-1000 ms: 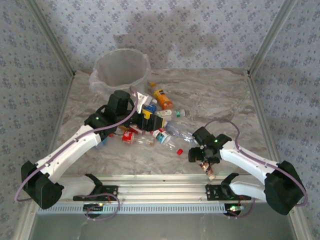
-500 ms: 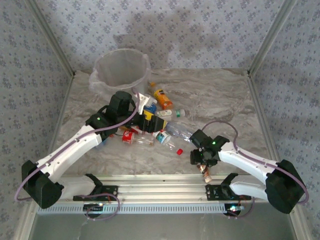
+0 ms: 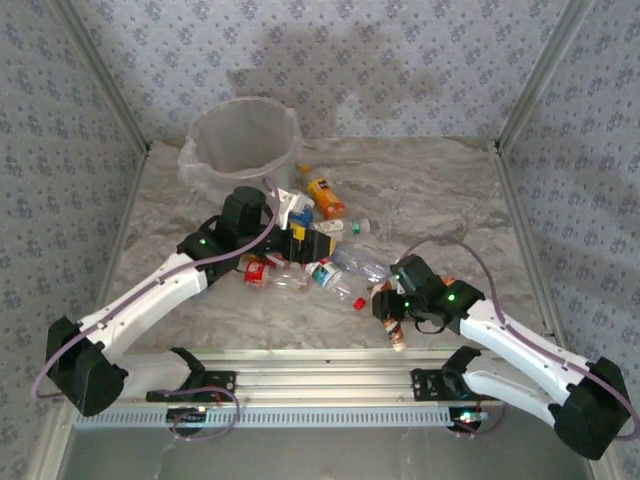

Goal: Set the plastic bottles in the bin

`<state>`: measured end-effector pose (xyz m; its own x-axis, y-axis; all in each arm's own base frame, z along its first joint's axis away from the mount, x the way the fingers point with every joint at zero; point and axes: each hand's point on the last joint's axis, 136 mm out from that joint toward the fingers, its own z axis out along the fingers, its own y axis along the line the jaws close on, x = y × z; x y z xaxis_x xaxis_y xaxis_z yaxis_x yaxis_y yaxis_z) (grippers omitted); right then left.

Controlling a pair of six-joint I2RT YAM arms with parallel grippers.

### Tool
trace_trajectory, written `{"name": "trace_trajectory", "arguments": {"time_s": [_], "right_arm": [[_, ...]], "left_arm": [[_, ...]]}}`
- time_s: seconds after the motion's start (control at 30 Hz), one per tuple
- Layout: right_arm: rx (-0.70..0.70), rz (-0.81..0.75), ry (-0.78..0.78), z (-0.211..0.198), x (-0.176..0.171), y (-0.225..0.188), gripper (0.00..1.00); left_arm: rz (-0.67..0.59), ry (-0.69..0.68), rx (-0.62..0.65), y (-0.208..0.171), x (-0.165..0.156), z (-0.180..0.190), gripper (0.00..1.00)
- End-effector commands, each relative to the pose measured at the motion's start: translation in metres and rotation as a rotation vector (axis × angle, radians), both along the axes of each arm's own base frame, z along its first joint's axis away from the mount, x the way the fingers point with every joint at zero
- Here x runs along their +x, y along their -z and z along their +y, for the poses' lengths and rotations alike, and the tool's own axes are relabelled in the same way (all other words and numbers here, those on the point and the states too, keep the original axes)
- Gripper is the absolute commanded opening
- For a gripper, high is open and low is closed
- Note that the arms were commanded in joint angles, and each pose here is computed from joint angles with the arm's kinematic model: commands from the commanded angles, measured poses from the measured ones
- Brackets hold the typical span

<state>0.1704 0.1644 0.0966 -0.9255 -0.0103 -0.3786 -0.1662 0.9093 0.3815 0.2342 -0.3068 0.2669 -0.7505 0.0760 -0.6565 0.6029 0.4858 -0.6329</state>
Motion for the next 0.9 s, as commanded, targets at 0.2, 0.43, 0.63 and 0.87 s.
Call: {"name": "trace_trajectory", "arguments": {"time_s": [0.2,0.43,0.63,0.87], "right_arm": [[0.391,-0.187,-0.032,0.033,0.048,-0.110,0.50],[0.592,-0.277,-0.038,0.046,0.073,-0.180,0.49],[0.713,-0.293,-0.037,0.054,0.086,-0.219,0.49],[0.802,-0.290,-0.046,0.060,0.088,-0.239,0.49]], "left_arm": [[-0.037,0.136,-0.196,-0.026,-0.022,-0.019,1.00],[-0.075,0.230,-0.260,-0.035,-0.040,-0.034,1.00],[-0.116,0.257,-0.257,-0.036,-0.044,-0.047,1.00],[-0.123,0.225,-0.235,-0.031,-0.036,-0.059,0.96]]}}
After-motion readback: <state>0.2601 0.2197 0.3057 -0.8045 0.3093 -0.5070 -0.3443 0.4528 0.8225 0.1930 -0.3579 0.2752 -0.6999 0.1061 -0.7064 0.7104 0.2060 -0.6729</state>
